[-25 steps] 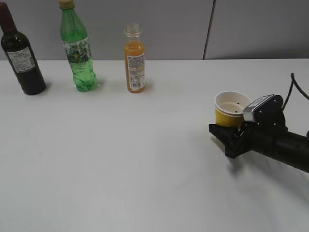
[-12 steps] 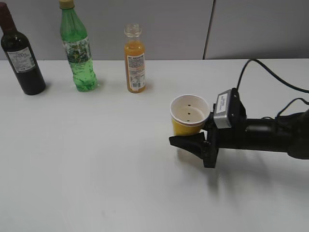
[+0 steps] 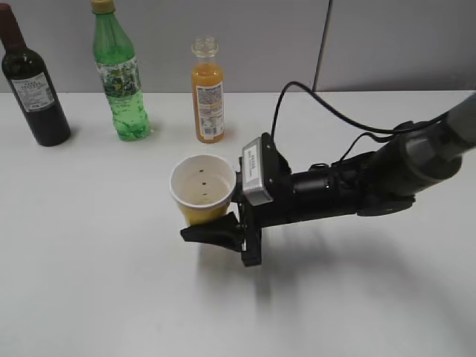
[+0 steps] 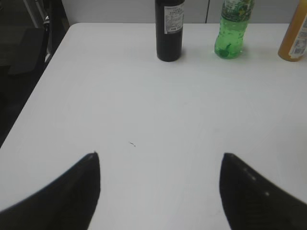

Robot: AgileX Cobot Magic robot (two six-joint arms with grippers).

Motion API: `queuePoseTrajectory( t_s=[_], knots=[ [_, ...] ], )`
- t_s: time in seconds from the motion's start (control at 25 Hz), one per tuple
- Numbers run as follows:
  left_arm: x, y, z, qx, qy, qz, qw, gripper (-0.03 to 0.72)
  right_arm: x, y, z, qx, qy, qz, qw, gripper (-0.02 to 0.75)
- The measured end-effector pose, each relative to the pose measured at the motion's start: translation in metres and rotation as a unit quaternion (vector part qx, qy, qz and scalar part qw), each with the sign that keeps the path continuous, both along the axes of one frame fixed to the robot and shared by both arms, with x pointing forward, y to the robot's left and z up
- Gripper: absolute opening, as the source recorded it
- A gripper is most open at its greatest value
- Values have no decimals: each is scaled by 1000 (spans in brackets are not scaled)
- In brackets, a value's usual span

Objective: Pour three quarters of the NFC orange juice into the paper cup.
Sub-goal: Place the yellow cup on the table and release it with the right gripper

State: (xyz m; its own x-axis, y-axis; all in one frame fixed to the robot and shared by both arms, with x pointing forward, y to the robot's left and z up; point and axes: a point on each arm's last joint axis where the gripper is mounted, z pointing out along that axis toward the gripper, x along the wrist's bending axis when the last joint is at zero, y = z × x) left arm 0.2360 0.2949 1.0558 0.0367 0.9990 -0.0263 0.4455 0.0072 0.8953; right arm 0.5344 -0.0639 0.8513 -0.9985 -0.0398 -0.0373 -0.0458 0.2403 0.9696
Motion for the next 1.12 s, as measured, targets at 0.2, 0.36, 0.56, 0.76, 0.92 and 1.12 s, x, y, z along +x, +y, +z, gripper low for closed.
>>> queuePoseTrajectory(
  t_s=[0.2, 0.36, 0.56, 0.76, 0.92, 1.12],
  knots=[
    [0, 0, 0, 0, 0, 0, 1000, 589, 6, 13, -16, -8, 15, 17, 1000, 445],
    [0, 0, 0, 0, 0, 0, 1000, 589, 11, 17, -23, -17, 27, 21, 999, 445],
    [0, 0, 0, 0, 0, 0, 1000, 589, 10, 17, -39, -33, 54, 25, 998, 445],
    [0, 0, 0, 0, 0, 0, 1000, 589, 11, 17, -44, -47, 49, 31, 997, 445],
    [0, 0, 0, 0, 0, 0, 1000, 589, 12, 17, -45, -56, 44, 31, 997, 452],
    [0, 0, 0, 0, 0, 0, 1000, 589, 13, 17, -46, -63, 41, 29, 997, 617]
  ],
)
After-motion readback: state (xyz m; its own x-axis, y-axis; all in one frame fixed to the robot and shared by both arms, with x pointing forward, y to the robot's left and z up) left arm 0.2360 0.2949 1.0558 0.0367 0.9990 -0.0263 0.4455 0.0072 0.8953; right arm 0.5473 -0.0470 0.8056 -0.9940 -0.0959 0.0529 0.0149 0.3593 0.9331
